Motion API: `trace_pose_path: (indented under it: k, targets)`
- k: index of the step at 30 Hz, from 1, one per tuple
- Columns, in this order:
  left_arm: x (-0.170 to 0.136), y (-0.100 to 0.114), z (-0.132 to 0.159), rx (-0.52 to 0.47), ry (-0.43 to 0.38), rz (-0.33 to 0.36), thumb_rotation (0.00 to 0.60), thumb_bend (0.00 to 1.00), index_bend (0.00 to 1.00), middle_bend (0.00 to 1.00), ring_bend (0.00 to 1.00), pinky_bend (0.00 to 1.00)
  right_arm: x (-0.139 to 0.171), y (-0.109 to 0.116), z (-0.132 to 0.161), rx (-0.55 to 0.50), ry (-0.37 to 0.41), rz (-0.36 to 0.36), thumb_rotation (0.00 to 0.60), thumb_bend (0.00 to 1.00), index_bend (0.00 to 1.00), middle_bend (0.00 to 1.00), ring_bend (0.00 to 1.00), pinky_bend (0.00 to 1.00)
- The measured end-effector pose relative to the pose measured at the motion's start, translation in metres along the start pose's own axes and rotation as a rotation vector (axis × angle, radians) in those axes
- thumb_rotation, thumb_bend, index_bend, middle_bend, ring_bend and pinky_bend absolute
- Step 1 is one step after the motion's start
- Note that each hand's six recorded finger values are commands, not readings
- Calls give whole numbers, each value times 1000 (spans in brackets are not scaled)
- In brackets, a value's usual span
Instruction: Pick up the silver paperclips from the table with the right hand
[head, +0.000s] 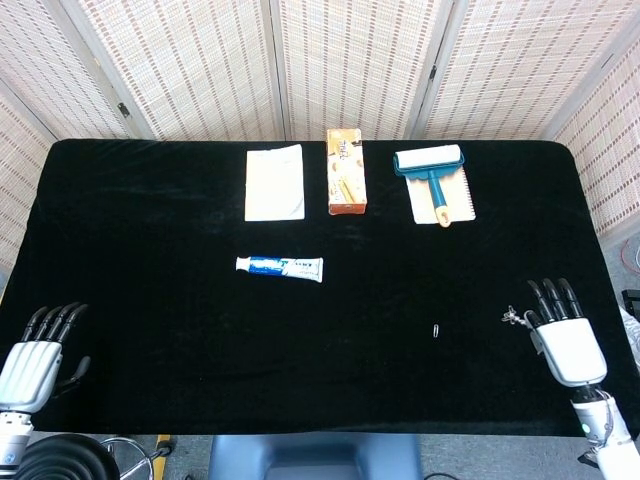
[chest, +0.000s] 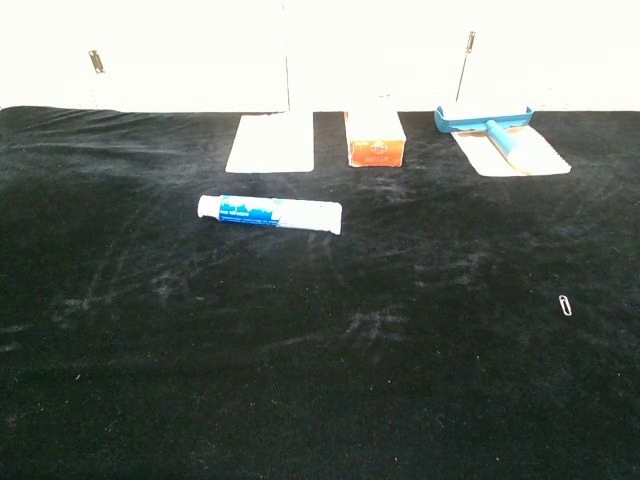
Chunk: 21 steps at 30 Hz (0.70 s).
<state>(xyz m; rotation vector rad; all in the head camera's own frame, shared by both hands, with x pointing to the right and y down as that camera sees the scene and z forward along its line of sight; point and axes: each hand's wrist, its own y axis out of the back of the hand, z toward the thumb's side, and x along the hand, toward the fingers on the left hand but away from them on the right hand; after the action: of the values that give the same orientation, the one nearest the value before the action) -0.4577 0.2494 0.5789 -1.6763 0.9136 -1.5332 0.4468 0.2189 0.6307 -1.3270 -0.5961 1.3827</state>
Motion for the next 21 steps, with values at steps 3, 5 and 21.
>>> trace_pose_path:
  k: [3, 5, 21]
  targets:
    - [0, 0, 0, 1, 2, -1, 600, 465, 0, 113, 101, 75, 3, -11, -4, 2, -11, 26, 600, 519, 1000, 126, 32, 0]
    - [0, 0, -1, 0, 3, 0, 600, 465, 0, 113, 101, 75, 4, -17, -5, -2, -18, 39, 600, 519, 1000, 126, 32, 0]
    - [0, 1, -1, -6, 3, 4, 600, 471, 0, 113, 101, 76, 6, -24, -7, -20, 0, 97, 600, 403, 62, 0, 0, 0]
